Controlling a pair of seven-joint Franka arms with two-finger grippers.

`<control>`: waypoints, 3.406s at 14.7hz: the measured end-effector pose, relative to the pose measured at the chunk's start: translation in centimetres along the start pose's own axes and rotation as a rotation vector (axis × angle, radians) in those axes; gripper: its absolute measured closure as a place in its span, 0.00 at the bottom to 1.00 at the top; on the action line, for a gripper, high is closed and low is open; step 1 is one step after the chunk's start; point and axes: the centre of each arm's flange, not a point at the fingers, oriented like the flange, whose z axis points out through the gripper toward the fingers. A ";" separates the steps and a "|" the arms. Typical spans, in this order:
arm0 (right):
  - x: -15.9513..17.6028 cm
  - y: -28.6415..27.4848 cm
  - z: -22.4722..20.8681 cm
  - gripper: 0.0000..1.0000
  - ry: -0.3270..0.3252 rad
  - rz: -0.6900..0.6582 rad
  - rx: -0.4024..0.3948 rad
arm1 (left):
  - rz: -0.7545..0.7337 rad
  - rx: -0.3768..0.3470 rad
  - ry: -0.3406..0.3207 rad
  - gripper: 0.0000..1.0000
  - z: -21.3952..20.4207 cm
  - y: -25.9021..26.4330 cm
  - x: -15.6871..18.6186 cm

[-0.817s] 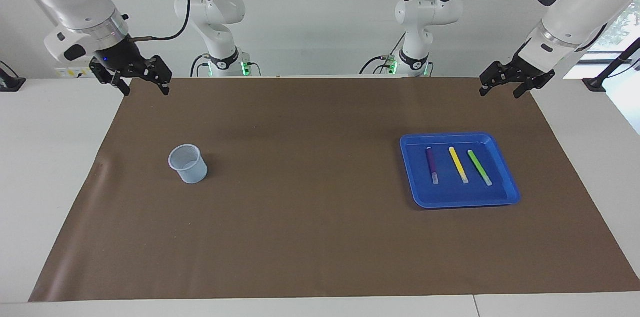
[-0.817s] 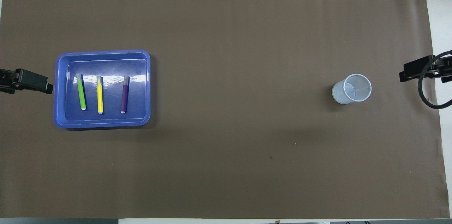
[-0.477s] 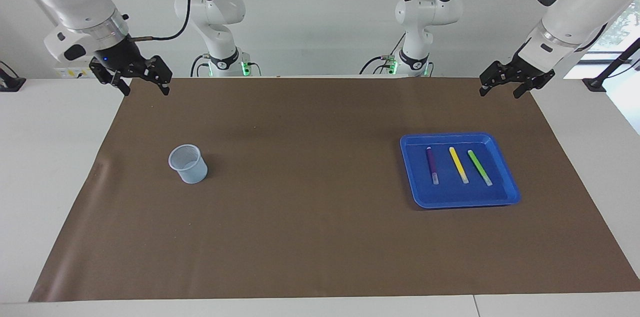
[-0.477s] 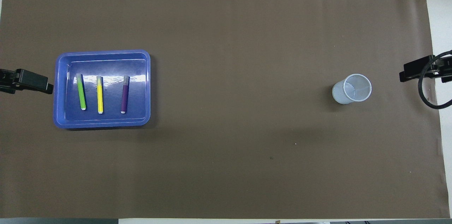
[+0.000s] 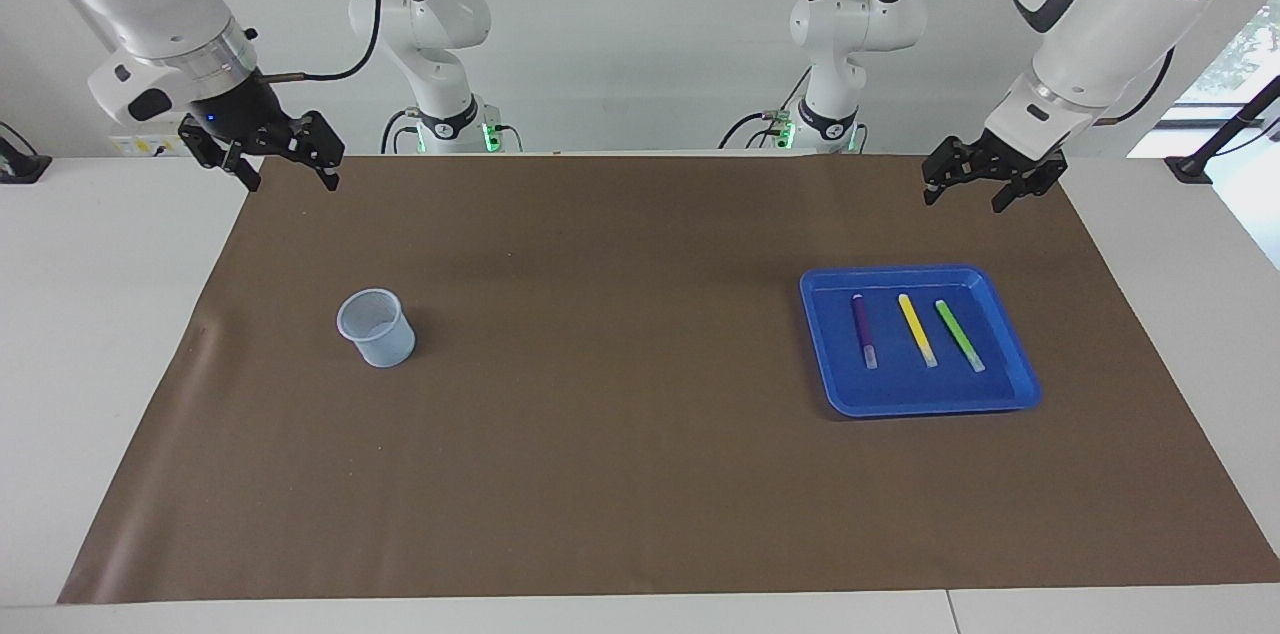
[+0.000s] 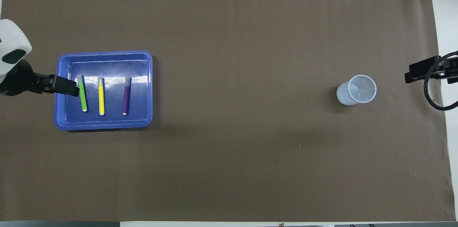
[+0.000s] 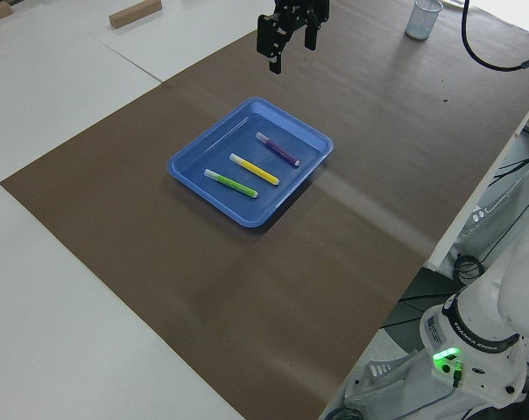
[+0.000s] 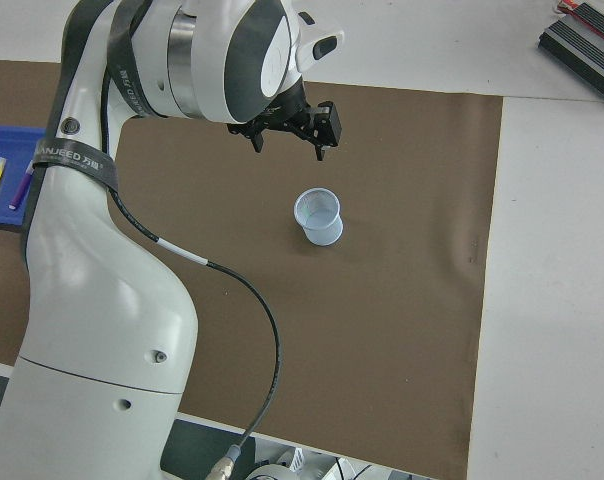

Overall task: Transfer and insert pens with both arms
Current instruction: 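Reach the left gripper into the tray and grasp the purple pen, then lift the purple pen with the left gripper while the right gripper approaches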

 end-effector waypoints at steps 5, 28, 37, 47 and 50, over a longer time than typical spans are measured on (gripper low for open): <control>0.0 -0.3 0.0 0.00 0.000 -0.002 0.029 | -0.019 0.009 0.065 0.00 8.0 0.3 2.0; -2.3 -14.6 6.5 0.00 0.042 0.232 0.574 | 0.044 0.050 0.093 0.74 26.1 2.4 3.9; -3.5 -22.5 12.0 0.00 0.034 0.445 0.886 | -0.142 0.039 0.054 0.83 20.7 3.0 6.0; -5.6 -29.3 15.4 0.00 0.036 0.534 0.953 | -0.843 -0.207 0.014 0.83 10.9 16.0 6.9; -5.1 -29.4 16.9 0.03 0.029 0.538 0.946 | -1.045 -0.313 -0.058 0.83 10.0 18.2 7.2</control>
